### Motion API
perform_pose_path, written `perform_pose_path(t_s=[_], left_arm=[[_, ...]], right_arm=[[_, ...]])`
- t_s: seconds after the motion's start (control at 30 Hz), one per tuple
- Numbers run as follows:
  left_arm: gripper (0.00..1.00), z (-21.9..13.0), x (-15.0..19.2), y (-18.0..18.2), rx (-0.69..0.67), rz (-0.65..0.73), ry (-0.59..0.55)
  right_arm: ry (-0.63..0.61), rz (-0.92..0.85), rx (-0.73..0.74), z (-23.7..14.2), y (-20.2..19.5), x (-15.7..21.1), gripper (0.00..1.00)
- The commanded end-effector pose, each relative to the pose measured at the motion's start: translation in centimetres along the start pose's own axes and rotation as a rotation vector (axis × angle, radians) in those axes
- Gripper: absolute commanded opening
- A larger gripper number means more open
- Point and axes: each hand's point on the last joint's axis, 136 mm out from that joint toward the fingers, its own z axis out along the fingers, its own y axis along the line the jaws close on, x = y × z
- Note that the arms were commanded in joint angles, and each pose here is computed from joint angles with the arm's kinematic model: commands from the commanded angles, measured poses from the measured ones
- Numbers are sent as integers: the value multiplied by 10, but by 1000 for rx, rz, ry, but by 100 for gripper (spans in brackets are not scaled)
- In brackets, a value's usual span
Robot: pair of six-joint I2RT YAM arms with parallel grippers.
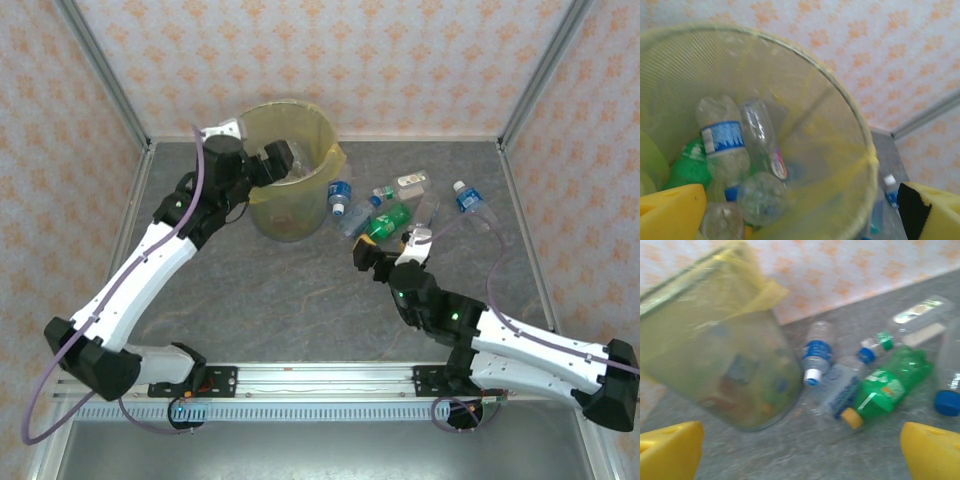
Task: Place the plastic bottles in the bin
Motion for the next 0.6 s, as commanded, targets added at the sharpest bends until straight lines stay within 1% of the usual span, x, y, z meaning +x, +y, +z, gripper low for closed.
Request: perform_pose_path(t_s=[0.0, 0.13, 0.2, 0.3, 0.4, 0.5, 0.57], left_arm=[[99, -22, 6, -14, 76, 33, -17], [99, -53, 19, -18, 161, 28, -20], [99, -66, 27, -12, 187, 5, -27], [99, -74, 48, 0, 236, -63, -28], [99, -82, 65, 7, 274, -82, -17], [99, -91, 70, 18, 271, -88, -42], [99, -96, 74, 22, 294, -116, -61]], right_arm=[[-16, 84, 131, 5, -26, -12, 100], [-18, 109, 237, 14, -54, -20, 100], [-18, 112, 276, 19, -65, -26, 100], [-33, 110, 345, 25, -81, -37, 100], [-32, 101, 400, 36, -96, -51, 100], [-34, 107, 448, 47, -110, -66, 100], [-29, 121, 469, 57, -120, -71, 100]])
